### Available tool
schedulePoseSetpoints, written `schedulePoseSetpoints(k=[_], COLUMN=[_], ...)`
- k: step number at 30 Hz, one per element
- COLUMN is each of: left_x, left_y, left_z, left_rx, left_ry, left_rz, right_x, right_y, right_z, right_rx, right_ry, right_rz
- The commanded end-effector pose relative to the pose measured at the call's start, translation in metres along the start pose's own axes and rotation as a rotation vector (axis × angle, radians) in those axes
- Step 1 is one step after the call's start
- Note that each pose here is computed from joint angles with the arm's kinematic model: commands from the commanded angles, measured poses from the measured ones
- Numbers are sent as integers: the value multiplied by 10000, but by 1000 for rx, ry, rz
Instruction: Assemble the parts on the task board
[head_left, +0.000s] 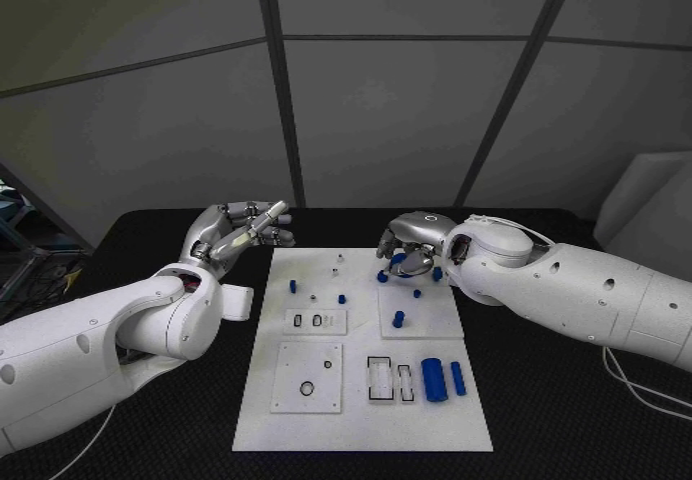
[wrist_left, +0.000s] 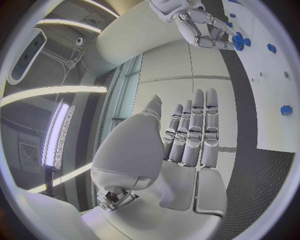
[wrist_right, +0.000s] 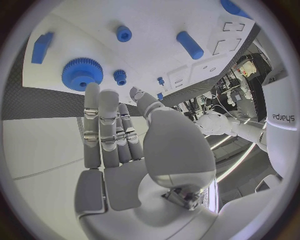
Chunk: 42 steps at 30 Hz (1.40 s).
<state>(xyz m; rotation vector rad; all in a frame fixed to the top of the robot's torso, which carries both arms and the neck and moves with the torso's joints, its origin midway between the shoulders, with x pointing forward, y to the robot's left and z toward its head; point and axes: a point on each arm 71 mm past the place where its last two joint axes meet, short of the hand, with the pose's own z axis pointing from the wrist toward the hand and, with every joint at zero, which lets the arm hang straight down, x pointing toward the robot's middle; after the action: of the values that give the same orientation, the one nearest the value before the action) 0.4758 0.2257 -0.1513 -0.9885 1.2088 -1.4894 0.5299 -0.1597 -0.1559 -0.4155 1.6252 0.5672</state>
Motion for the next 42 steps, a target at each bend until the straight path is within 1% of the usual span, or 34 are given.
schedulePoseSetpoints(k=[1,8,29,42], left_x=[18,14,15,15], left_y=[-27,-30,-35,-34], left_z=[4,0,-7,-3], left_rx=[17,15,10,8], left_ry=[18,16,25,32], left_rz=[1,2,-3,-7], right_x=[7,32,93,149], right_y=[0,-1,65,79], right_z=[19,54,168,210], right_rx=[30,41,32,40], right_ry=[33,57,106,143], right_rz=[-66,-74,-68,-70])
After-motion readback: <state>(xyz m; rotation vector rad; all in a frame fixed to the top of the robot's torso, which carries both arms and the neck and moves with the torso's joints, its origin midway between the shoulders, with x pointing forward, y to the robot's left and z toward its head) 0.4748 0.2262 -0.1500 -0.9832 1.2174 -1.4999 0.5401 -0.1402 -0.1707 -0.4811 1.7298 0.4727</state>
